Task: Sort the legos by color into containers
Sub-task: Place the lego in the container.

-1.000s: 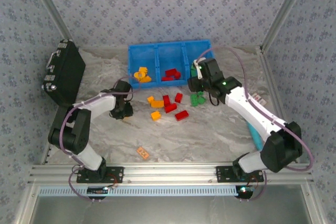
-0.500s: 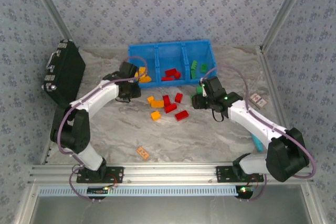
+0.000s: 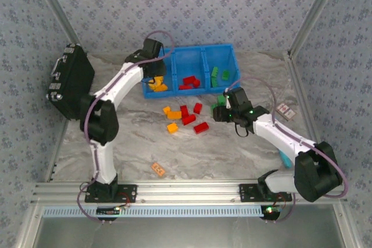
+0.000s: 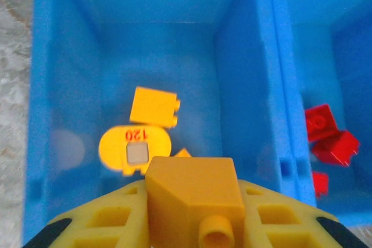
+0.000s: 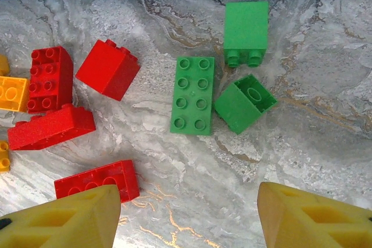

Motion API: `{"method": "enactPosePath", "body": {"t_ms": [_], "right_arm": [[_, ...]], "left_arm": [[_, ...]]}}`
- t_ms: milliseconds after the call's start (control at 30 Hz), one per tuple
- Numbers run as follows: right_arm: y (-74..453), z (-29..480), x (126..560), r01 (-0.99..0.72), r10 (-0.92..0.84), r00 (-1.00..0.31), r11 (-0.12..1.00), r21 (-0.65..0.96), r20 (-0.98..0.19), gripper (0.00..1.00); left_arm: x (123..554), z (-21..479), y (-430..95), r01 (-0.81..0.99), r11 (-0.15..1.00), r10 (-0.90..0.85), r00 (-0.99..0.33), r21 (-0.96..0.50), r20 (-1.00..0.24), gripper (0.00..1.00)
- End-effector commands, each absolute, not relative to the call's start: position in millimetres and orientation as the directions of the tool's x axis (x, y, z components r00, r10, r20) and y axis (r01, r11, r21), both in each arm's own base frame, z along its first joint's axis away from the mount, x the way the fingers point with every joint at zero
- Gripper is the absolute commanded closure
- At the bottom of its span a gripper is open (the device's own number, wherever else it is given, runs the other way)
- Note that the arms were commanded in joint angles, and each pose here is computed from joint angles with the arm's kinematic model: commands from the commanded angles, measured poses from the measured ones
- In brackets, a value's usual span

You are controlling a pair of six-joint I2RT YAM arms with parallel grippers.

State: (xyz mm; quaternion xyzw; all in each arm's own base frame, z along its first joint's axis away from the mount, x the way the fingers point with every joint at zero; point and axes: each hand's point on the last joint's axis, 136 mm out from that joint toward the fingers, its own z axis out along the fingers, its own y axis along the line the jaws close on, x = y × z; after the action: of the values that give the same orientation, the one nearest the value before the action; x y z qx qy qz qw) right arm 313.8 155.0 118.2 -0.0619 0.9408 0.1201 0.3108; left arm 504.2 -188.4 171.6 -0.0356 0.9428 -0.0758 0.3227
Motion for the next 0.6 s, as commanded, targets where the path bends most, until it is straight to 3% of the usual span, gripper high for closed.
{"method": "enactPosePath", "body": {"t_ms": [0, 300, 367, 467, 567], "right_arm": [[152.3, 109.4, 304.5, -0.181, -0.033, -0.825, 0.961, 0.207, -0.564, 0.34], [157.2, 94.5, 292.8, -0.115, 0.061, -0.861, 0.943, 0.312, -0.504, 0.34], [156.0, 86.8, 294.1, -0.091, 0.084, -0.870, 0.941, 0.325, -0.487, 0.35], [158.7, 80.8, 298.9, -0.085, 0.093, -0.874, 0.937, 0.339, -0.476, 0.35], [161.4, 77.9, 304.9, -0.092, 0.087, -0.877, 0.935, 0.343, -0.472, 0.35]], "left_arm": [[528.8, 167.5, -183.3, -0.022, 0.989, -0.106, -0.790, -0.145, -0.604, 0.79], [553.8, 122.4, -184.9, -0.020, 0.994, -0.074, -0.843, -0.106, -0.533, 0.78], [555.1, 117.1, -185.4, -0.021, 0.995, -0.071, -0.848, -0.102, -0.525, 0.74], [555.4, 114.0, -185.2, -0.022, 0.995, -0.070, -0.852, -0.098, -0.519, 0.60], [554.5, 114.3, -184.2, -0.017, 0.996, -0.063, -0.854, -0.093, -0.517, 0.54]]}}
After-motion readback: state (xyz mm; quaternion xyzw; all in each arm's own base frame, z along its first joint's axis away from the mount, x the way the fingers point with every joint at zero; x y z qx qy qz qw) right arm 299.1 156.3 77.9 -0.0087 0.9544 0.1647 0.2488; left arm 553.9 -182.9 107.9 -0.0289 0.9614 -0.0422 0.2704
